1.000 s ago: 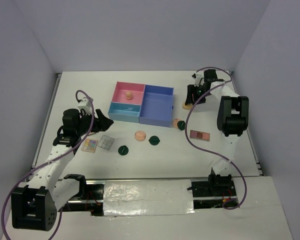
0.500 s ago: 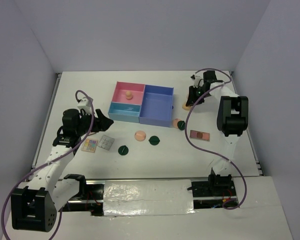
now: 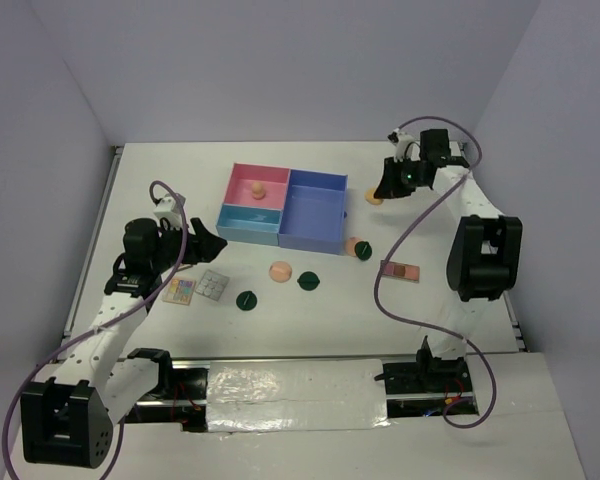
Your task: Organize the makeup
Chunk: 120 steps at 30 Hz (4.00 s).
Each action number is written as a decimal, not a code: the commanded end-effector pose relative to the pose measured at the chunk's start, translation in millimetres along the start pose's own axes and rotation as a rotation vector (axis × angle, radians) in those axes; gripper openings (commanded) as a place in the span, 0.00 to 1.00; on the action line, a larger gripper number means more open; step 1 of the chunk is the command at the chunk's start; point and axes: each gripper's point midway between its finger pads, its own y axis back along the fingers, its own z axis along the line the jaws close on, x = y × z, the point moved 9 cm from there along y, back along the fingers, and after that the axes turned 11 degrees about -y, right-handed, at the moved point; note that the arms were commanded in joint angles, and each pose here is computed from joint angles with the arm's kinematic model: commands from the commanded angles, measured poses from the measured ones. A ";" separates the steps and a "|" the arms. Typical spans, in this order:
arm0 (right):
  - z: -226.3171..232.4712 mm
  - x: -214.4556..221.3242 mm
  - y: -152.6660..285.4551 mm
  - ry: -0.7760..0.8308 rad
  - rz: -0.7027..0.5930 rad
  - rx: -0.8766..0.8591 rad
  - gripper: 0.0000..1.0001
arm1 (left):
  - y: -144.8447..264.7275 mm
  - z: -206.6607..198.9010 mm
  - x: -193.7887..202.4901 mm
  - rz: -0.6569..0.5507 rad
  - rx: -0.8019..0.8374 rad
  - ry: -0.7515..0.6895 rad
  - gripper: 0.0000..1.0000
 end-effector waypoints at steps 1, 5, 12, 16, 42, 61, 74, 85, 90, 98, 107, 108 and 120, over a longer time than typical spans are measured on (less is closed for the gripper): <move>40.3 -26.8 36.2 0.160 -0.132 -0.114 0.01 | 1.4 -4.7 -15.1 -0.073 0.016 -0.042 0.73; 91.0 -29.9 29.9 0.337 -0.138 -0.222 0.01 | 2.2 -4.6 -16.1 -0.080 0.012 -0.044 0.73; 172.1 -46.6 -2.0 0.560 -0.156 -0.308 0.01 | 4.2 -5.6 -17.2 -0.088 0.005 -0.050 0.73; 202.2 -57.7 -33.4 0.571 -0.141 -0.339 0.01 | 5.6 -4.8 -17.7 -0.092 -0.013 -0.053 0.73; 234.9 -49.8 -138.0 0.628 -0.148 -0.240 0.65 | 4.1 -9.0 -17.2 -0.076 0.024 -0.069 0.71; 57.1 36.5 90.0 0.200 -0.004 0.038 0.43 | -66.5 -131.9 -20.4 0.053 0.345 -0.207 0.57; 10.4 149.4 161.8 0.143 0.227 0.652 0.70 | -110.5 -199.6 -6.1 0.158 0.539 -0.232 0.65; -13.3 202.4 148.8 0.073 0.323 0.741 0.58 | -106.8 -199.3 -21.1 0.209 0.473 -0.261 0.65; -26.0 215.5 149.2 0.050 0.335 0.765 0.59 | -105.7 -198.7 -22.3 0.234 0.451 -0.252 0.66; -46.7 235.2 144.1 0.030 0.380 0.750 0.58 | -105.3 -196.5 -19.7 0.248 0.428 -0.242 0.65; -58.5 235.8 137.9 -0.007 0.415 0.708 0.52 | -100.8 -192.5 -15.6 0.237 0.415 -0.237 0.65; -59.1 237.2 137.0 -0.008 0.422 0.702 0.48 | -98.5 -192.2 -16.0 0.235 0.416 -0.239 0.65; -34.5 190.4 152.4 0.066 0.271 0.512 0.15 | -67.6 -171.5 -24.6 0.137 0.312 -0.215 0.65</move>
